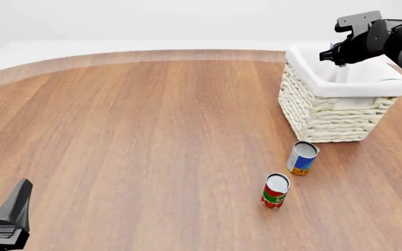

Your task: Pick up the alphabet soup and the cream cheese box, and put them in the basket.

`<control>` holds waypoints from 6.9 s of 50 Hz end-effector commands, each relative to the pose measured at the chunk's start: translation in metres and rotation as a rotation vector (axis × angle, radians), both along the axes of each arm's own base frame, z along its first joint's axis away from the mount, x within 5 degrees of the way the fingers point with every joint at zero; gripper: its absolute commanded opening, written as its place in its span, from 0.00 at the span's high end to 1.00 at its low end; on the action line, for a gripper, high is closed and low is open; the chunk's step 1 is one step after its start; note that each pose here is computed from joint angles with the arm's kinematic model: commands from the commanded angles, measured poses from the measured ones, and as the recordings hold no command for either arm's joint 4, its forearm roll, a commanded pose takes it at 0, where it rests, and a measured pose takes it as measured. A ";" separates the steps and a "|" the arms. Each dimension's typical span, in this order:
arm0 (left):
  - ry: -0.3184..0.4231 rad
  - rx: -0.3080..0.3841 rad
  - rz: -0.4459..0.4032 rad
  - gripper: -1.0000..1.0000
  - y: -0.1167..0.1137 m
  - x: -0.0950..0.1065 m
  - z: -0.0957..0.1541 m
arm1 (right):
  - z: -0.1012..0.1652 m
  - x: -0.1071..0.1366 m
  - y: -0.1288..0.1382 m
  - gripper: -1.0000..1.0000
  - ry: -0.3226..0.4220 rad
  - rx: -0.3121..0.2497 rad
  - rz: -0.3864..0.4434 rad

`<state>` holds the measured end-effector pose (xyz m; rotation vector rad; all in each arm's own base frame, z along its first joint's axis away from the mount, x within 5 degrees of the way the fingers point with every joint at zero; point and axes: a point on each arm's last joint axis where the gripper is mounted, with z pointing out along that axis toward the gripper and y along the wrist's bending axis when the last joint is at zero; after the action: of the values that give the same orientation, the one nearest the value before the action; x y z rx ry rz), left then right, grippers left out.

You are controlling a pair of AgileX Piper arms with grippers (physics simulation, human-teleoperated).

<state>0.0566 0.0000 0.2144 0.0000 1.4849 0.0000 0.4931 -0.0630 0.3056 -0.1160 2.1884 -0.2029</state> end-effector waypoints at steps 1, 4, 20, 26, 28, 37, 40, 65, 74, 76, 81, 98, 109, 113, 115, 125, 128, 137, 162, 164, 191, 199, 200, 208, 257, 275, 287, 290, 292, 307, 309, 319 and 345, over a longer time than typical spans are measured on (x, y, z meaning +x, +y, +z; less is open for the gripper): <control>0.000 0.000 0.000 0.00 0.000 0.000 0.000 | -0.002 0.005 0.002 1.00 0.031 0.010 0.000; 0.000 0.000 0.000 0.00 0.000 0.000 0.000 | -0.004 0.007 0.001 1.00 0.045 0.011 0.000; 0.000 0.000 0.000 0.00 0.000 0.000 0.000 | -0.013 0.012 -0.004 1.00 0.098 0.020 -0.011; 0.000 0.000 0.000 0.00 0.000 0.000 0.000 | -0.019 0.015 -0.006 1.00 0.130 0.023 -0.013; 0.000 0.000 0.000 0.00 0.000 0.000 0.000 | -0.020 0.015 -0.006 1.00 0.133 0.024 -0.013; 0.000 0.000 0.000 0.00 0.000 0.000 0.000 | -0.024 0.017 -0.010 1.00 0.155 0.023 -0.017; 0.000 0.000 0.000 0.00 0.000 0.000 0.000 | -0.023 0.016 -0.011 1.00 0.152 0.029 -0.024; 0.000 0.000 0.000 0.00 0.000 0.000 0.000 | -0.006 0.007 -0.013 0.00 0.055 0.087 -0.083; 0.000 0.000 0.000 0.00 0.000 0.000 0.000 | 0.003 0.002 -0.009 0.00 0.001 0.096 -0.087; 0.000 0.000 0.000 0.00 0.000 0.000 0.000 | 0.005 0.001 -0.009 0.00 -0.010 0.098 -0.088; 0.000 0.000 0.000 0.00 0.000 0.000 0.000 | 0.009 -0.002 -0.007 0.00 -0.033 0.100 -0.087; 0.000 0.000 0.000 0.00 0.000 0.000 0.000 | 0.024 -0.013 0.008 0.00 -0.131 0.092 -0.054; 0.000 0.000 0.000 0.00 0.000 0.000 0.000 | 0.031 -0.019 0.018 0.00 -0.178 0.078 -0.026; 0.000 0.000 0.000 0.00 0.000 0.000 0.000 | 0.034 -0.022 0.021 0.00 -0.198 0.074 -0.016; 0.000 0.000 0.000 0.00 0.000 0.000 0.000 | 0.035 -0.023 0.025 0.00 -0.208 0.071 -0.007; 0.000 0.000 0.000 0.00 0.000 0.000 0.000 | 0.042 -0.032 0.046 0.00 -0.263 0.029 0.063; 0.000 0.000 0.000 0.00 0.000 0.000 0.000 | 0.045 -0.037 0.060 0.00 -0.290 0.007 0.107; 0.000 0.000 0.000 0.00 0.000 0.000 0.000 | 0.046 -0.045 0.095 0.00 -0.314 -0.036 0.209; 0.000 0.000 0.000 0.00 0.000 0.000 0.000 | 0.045 -0.066 0.145 0.00 -0.353 -0.110 0.369; 0.000 0.000 0.000 0.00 0.000 0.000 0.000 | 0.045 -0.067 0.146 0.00 -0.354 -0.111 0.373; 0.000 0.000 0.000 0.00 0.000 0.000 0.000 | -0.019 -0.206 0.144 0.00 -0.407 -0.037 0.426; 0.000 0.000 0.000 0.00 0.000 0.000 0.000 | -0.023 -0.223 0.135 0.00 -0.417 -0.019 0.401; 0.000 0.000 0.000 0.00 0.000 0.000 0.000 | -0.023 -0.225 0.133 0.00 -0.423 -0.017 0.395; 0.000 0.000 0.000 0.00 0.000 0.000 0.000 | -0.024 -0.243 0.122 0.00 -0.434 -0.001 0.361; 0.000 0.000 0.000 0.00 0.000 0.000 0.000 | -0.065 -0.286 0.086 0.00 -0.380 0.051 0.209; 0.000 0.000 0.000 0.00 0.000 0.000 0.000 | -0.088 -0.270 0.081 0.00 -0.323 0.065 0.171; 0.000 0.000 0.000 0.00 0.000 0.000 0.000 | -0.096 -0.254 0.076 0.00 -0.254 0.064 0.142; 0.000 0.000 0.000 0.00 0.000 0.000 0.000 | -0.098 -0.251 0.075 0.00 -0.242 0.059 0.136; 0.000 0.000 0.000 0.00 0.000 0.000 0.000 | -0.097 -0.249 0.074 0.00 -0.235 0.057 0.133; 0.000 0.000 0.000 0.00 0.000 0.000 0.000 | -0.102 -0.244 0.068 0.00 -0.181 0.037 0.119; 0.000 0.000 0.000 0.00 0.000 0.000 0.000 | -0.104 -0.243 0.067 0.00 -0.174 0.035 0.118; 0.000 0.000 0.000 0.00 0.000 0.000 0.000 | -0.112 -0.239 0.075 0.00 -0.141 0.051 0.139; 0.000 0.000 0.000 0.00 0.000 0.000 0.000 | -0.142 -0.229 0.087 0.00 -0.067 0.096 0.155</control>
<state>0.0566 0.0000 0.2144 0.0000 1.4849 0.0000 0.2602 0.0202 0.1774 -0.2222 2.0752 -0.0355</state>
